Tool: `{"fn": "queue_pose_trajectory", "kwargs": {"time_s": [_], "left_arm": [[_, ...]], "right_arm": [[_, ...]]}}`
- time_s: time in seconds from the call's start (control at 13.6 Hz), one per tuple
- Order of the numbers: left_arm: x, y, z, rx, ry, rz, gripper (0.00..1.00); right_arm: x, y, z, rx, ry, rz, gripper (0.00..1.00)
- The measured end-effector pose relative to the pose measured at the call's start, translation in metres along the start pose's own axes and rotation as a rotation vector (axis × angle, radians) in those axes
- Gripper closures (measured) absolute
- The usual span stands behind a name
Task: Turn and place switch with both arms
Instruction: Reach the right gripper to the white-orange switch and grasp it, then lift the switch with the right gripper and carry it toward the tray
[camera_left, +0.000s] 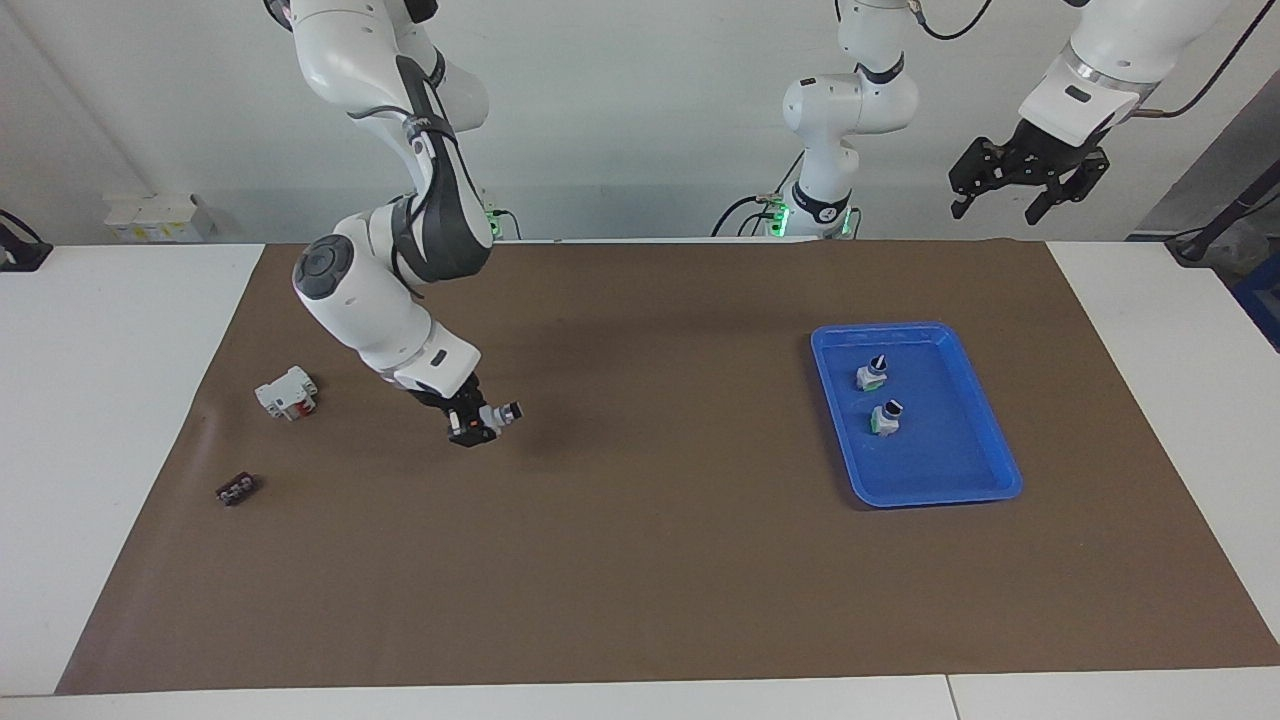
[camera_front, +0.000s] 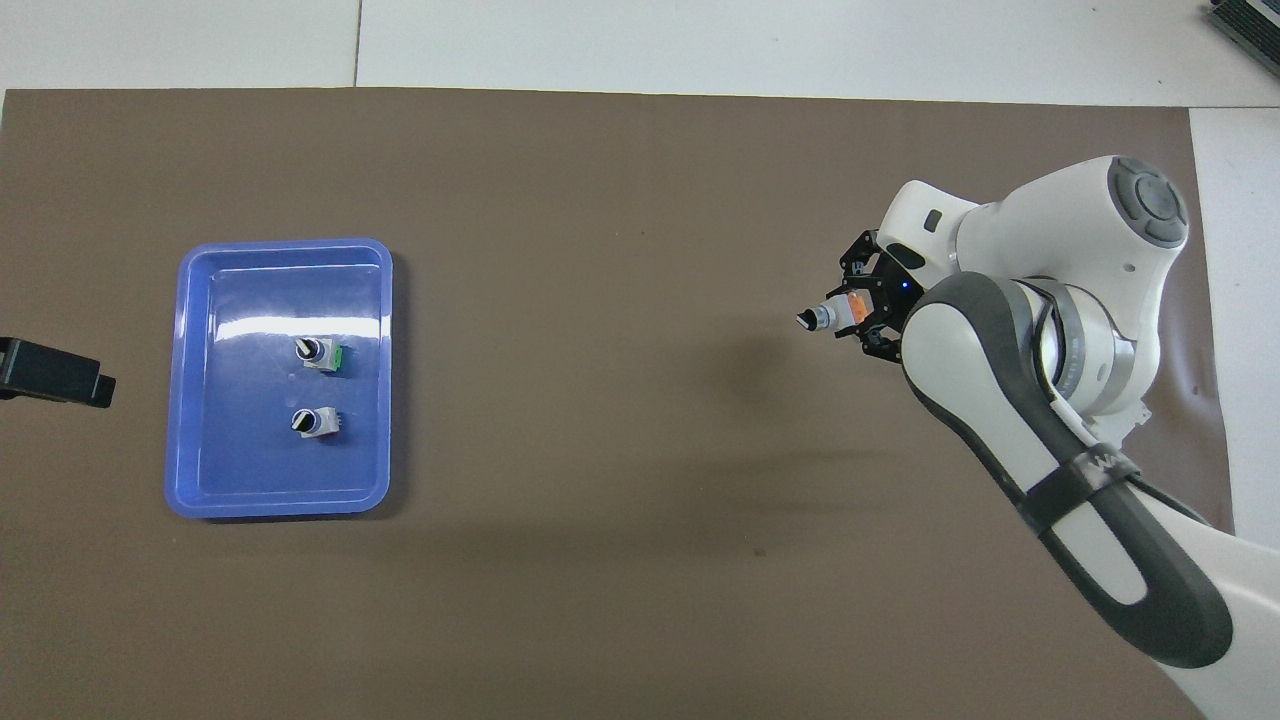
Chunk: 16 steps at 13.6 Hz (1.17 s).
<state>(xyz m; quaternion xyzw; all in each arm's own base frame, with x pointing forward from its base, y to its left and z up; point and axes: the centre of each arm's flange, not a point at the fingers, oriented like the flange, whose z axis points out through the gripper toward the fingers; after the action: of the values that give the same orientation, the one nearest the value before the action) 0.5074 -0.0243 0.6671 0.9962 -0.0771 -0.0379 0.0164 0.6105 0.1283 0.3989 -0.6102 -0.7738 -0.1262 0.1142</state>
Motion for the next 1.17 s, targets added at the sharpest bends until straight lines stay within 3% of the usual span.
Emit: {"fn": "queue_pose_trajectory", "kwargs": {"time_s": [0.22, 0.59, 1.17], "left_arm": [[0.0, 0.0, 0.0, 0.0, 0.0, 0.0, 0.0], [0.0, 0.0, 0.0, 0.0, 0.0, 0.0, 0.0], [0.0, 0.0, 0.0, 0.0, 0.0, 0.0, 0.0]], "right_arm": [[0.064, -0.008, -0.013, 0.006, 0.088, -0.047, 0.58], [0.165, -0.032, -0.063, -0.052, 0.134, 0.021, 0.58], [0.247, -0.048, -0.091, -0.081, 0.196, 0.167, 0.58]]}}
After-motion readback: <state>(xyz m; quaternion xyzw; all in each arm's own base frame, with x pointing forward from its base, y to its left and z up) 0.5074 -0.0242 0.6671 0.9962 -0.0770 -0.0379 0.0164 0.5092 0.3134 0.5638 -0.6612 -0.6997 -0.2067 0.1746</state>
